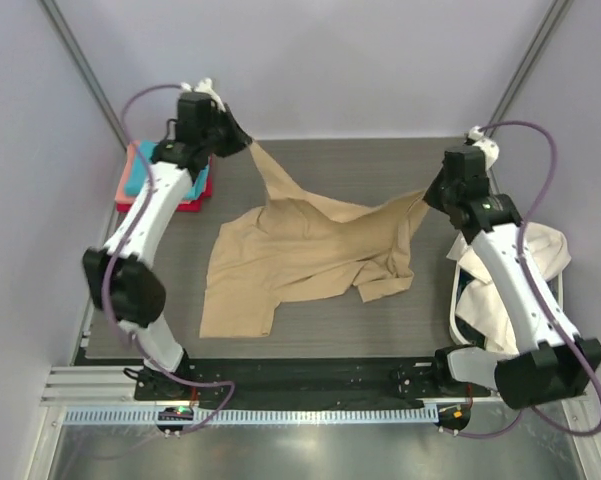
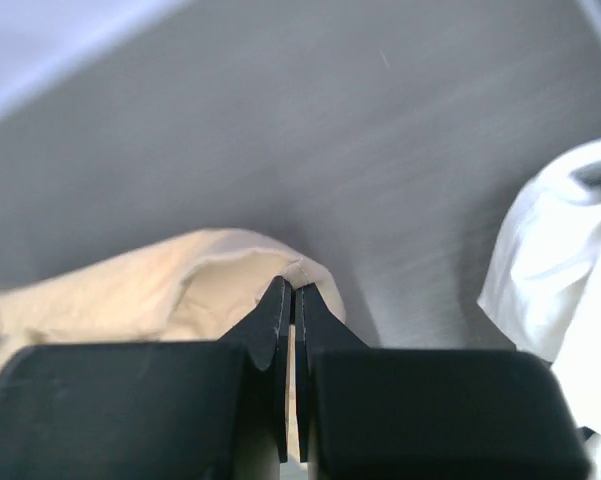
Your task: Fold and stack the t-shirts
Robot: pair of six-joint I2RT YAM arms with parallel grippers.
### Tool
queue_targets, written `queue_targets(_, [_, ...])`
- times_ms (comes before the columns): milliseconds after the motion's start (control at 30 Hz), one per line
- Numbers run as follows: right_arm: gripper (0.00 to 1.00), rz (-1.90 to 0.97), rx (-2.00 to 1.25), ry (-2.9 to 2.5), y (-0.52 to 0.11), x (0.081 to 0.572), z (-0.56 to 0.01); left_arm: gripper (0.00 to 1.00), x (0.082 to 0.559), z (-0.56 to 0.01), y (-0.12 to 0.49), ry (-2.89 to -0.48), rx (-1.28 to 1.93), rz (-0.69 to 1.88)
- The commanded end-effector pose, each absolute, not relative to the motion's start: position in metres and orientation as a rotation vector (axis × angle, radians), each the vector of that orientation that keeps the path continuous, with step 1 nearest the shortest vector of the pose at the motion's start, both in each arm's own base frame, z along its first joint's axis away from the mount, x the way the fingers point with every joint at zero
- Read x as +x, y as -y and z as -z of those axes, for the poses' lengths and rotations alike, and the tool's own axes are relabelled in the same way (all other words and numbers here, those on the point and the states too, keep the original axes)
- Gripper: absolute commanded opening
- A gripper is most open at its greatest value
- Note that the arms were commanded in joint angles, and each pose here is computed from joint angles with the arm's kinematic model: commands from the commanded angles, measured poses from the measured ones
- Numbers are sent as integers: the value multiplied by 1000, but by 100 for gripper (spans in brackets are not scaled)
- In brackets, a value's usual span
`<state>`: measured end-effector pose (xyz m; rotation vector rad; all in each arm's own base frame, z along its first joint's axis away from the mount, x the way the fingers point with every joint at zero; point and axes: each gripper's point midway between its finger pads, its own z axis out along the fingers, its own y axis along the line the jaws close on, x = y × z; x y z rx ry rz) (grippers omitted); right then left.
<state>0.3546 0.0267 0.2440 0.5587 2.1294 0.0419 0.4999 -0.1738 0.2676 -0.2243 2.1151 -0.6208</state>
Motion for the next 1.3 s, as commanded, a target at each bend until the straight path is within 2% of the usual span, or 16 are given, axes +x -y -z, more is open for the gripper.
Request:
queue_targets(0, [1,-168,543,-1847,-22,325,-359,0,426,-395,142,-1905,-138,560])
queue_targets(200, [1,-335,454,-1520,-17,235,-480,0,305,-499,108,-1697,-66,546])
queue_targets(233, [1,-362,430,-1467,-17,218,-498,0,267,-528,99,-1604,-40,560])
queue_targets(367, [1,-435,369,-1307,-14,155,-537,0,178,-581,78,-1390,11,576])
queue_targets(467, [1,-465,347,-1214,-10,118,-555,0,128,-610,66,-1260,39,576])
queue_targets(600, [1,-434,369,-1155,2,101,-573,0,109,-636,63,-1185,70,567])
queue_targets(733, [1,-301,430,-1220,17,133,-573,0,139,-647,64,-1205,23,555])
queue_targets(867, [1,-87,492,-1401,26,224,-546,0,206,-645,77,-1270,3,538])
queue_targets(900, [1,-40,493,-1449,27,246,-536,0,250,-629,88,-1350,-1,526])
queue_targets(967, [1,35,508,-1533,27,283,-513,0,287,-616,92,-1412,-12,489])
queue_targets(1000, [1,71,500,-1622,20,327,-485,0,337,-586,101,-1509,-18,460])
queue_targets(1067, [1,89,485,-1729,10,371,-444,0,385,-552,104,-1609,-32,460])
queue_targets(1100, [1,125,486,-1807,5,406,-409,0,432,-512,98,-1708,-63,451])
queue_targets(1200, [1,229,564,-1980,10,463,-318,0,502,-434,84,-1880,-118,431])
queue_targets(1233, [13,228,580,-2024,10,474,-297,7,540,-372,85,-2015,-148,431])
queue_targets(1267, [37,195,577,-2057,7,485,-286,26,553,-348,82,-2068,-168,448])
